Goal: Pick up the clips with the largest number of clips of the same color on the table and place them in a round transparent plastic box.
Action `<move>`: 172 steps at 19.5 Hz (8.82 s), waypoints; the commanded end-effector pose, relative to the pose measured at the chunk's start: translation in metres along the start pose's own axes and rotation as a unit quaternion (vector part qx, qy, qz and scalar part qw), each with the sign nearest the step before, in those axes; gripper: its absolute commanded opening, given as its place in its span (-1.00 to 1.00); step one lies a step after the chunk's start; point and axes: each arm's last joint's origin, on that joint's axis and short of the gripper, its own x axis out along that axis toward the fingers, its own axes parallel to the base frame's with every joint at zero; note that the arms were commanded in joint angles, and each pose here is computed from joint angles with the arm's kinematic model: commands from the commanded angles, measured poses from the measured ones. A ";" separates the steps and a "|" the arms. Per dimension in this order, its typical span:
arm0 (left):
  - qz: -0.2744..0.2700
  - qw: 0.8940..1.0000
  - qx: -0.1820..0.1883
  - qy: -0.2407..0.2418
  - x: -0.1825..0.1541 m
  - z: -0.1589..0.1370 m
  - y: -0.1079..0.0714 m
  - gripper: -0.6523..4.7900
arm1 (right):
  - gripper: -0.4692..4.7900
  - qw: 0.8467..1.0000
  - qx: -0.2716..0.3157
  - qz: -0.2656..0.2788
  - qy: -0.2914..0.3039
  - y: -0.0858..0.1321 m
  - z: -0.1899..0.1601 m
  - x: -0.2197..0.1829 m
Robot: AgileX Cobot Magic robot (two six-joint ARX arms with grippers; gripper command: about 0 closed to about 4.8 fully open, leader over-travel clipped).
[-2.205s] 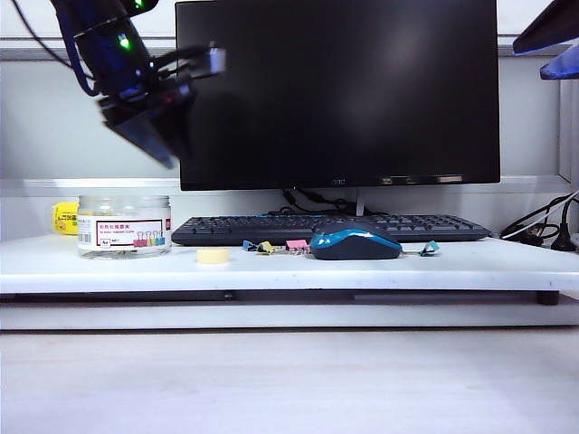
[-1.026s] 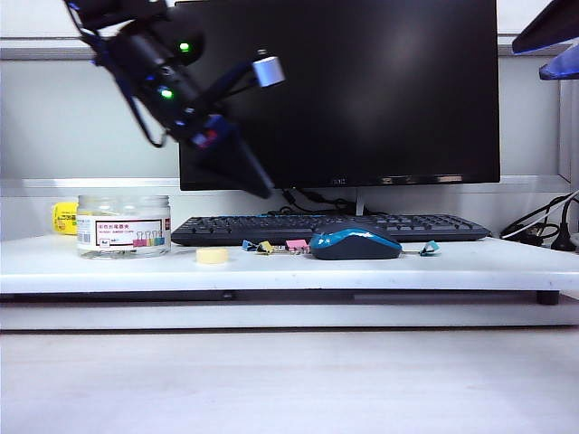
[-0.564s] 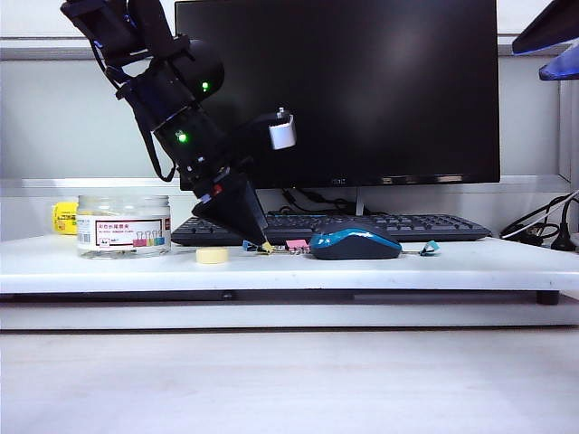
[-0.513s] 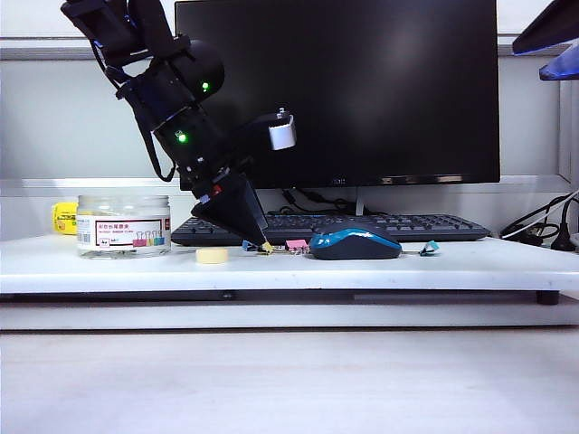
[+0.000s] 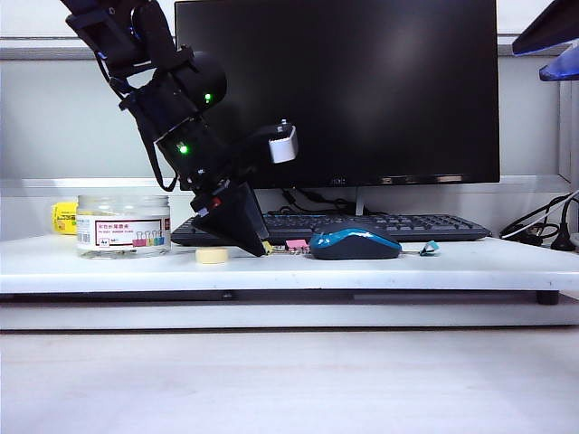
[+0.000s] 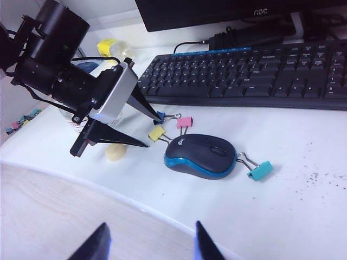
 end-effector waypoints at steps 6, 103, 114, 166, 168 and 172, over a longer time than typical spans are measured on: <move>0.005 1.000 0.006 -0.009 0.010 0.002 0.000 0.11 | -0.05 1.000 -0.003 -0.004 -0.004 -0.001 0.002 0.002; 0.107 0.952 -0.275 0.082 -0.118 -0.013 0.015 -0.41 | -0.05 0.999 0.002 0.040 0.004 0.005 0.002 0.005; 0.094 0.929 -0.334 0.126 -0.133 -0.043 0.011 -0.07 | -0.05 0.999 0.001 0.048 0.007 0.007 0.001 0.005; 0.497 0.716 -0.464 -0.159 -0.249 -0.035 -0.278 -0.01 | -0.07 0.964 -0.073 -0.197 -0.161 0.018 0.009 -0.052; 0.494 0.710 -0.476 -0.160 -0.246 -0.037 -0.278 -0.01 | -0.07 0.955 -0.063 -0.244 -0.159 0.015 0.007 -0.053; 0.474 0.679 -0.531 -0.179 -0.226 -0.048 -0.277 -0.01 | -0.17 0.955 -0.017 -0.268 -0.127 0.010 -0.003 -0.050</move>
